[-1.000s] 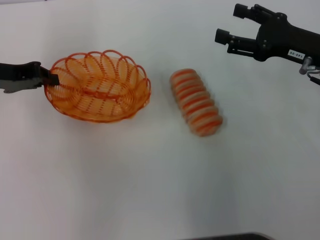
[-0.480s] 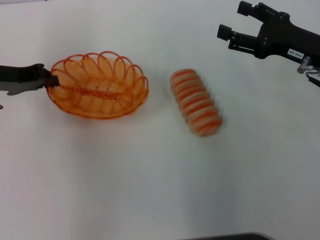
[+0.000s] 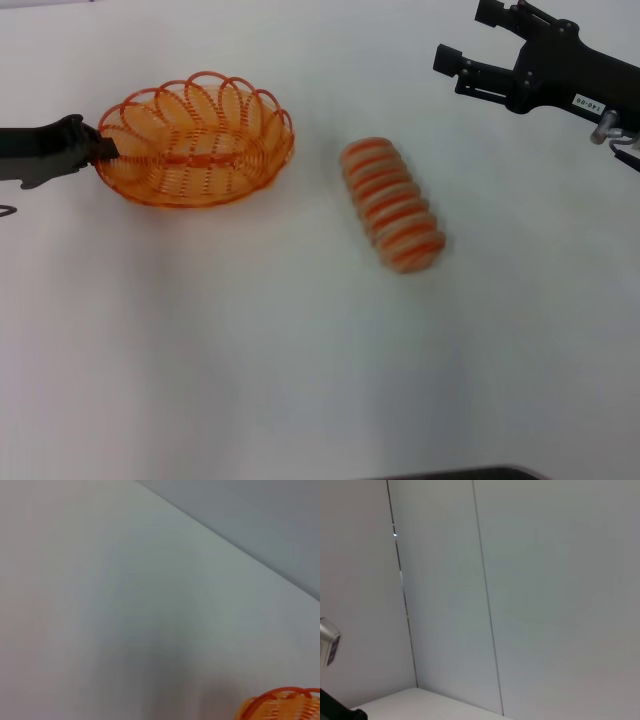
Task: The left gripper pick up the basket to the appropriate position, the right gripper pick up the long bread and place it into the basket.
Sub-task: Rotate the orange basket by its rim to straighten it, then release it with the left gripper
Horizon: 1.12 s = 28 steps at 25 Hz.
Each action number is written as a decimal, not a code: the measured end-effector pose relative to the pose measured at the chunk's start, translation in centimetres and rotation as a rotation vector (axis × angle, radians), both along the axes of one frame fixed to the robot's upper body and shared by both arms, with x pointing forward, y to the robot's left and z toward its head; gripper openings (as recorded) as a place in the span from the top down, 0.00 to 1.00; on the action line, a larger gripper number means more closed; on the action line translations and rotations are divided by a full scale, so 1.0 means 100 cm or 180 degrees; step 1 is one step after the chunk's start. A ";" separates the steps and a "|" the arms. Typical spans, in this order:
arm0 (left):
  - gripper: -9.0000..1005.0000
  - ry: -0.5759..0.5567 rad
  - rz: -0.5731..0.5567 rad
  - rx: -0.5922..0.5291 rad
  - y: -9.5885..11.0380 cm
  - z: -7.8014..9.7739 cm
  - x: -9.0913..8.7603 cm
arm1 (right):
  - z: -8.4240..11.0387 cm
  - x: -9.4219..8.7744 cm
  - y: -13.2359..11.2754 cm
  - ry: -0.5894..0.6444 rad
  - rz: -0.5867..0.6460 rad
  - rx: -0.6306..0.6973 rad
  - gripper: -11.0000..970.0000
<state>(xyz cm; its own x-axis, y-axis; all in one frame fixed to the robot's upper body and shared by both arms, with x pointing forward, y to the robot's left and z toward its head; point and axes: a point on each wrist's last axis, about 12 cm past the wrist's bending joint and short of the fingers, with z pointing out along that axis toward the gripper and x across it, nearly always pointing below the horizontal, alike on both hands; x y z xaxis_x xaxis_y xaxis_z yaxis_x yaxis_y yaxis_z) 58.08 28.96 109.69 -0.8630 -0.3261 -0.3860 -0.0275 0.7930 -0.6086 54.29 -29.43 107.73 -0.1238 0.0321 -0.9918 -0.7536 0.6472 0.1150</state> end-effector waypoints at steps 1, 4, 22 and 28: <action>0.92 0.0000 0.0031 -0.0010 0.000 -0.002 0.000 | 0.000 0.000 0.000 -0.0002 0.0001 -0.0002 0.06; 0.92 -0.0001 0.0096 -0.0010 0.000 -0.006 -0.001 | -0.001 0.000 0.001 -0.0007 0.0007 -0.0006 0.06; 0.92 -0.0032 0.0156 0.0022 0.004 -0.007 -0.001 | 0.000 0.006 0.004 -0.0004 -0.0007 -0.0047 0.07; 0.88 0.0011 0.0116 0.0011 0.002 -0.011 -0.002 | 0.001 0.008 0.005 -0.0008 -0.0010 -0.0053 0.07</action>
